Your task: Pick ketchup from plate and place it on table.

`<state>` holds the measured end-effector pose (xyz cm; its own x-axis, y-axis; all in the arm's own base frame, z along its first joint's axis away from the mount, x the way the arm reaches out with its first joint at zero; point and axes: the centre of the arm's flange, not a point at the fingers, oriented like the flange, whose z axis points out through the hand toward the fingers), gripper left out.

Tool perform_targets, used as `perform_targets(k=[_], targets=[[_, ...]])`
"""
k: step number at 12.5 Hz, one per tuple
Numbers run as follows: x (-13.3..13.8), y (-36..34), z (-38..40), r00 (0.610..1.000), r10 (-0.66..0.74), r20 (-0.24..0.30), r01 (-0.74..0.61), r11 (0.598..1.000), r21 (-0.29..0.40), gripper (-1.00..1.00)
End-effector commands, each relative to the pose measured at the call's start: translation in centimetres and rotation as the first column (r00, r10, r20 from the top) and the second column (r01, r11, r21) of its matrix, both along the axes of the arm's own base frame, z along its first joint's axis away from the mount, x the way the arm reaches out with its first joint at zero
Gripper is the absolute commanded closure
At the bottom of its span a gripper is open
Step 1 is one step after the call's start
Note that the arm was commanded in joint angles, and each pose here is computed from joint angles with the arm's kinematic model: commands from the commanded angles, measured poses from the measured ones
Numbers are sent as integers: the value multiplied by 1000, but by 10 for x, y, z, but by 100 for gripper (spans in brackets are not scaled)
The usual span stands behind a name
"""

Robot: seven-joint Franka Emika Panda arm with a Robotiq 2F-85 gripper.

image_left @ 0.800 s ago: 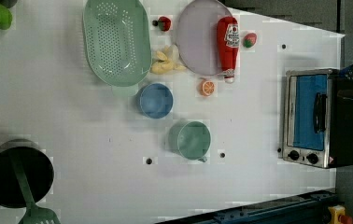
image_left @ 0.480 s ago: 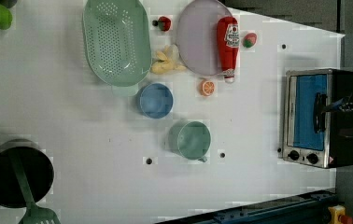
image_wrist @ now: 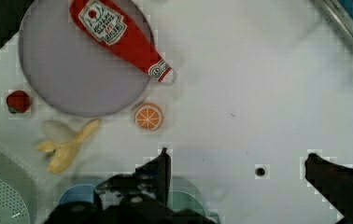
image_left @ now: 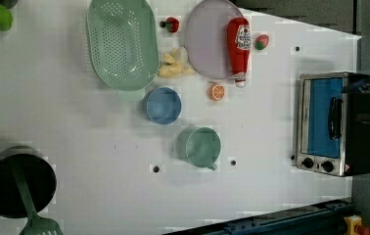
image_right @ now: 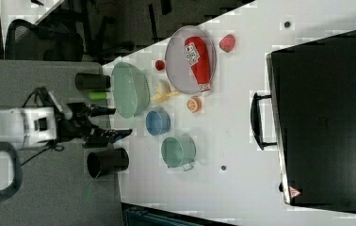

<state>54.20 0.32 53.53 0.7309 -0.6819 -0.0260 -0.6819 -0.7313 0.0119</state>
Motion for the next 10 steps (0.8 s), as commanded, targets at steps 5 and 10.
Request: perform_targets(k=[5,10], targets=[[42,10,-106,998,4,-70,-3,1000,17,-100],[71,19,-171,967,252,-23,-251,967,41,-100]])
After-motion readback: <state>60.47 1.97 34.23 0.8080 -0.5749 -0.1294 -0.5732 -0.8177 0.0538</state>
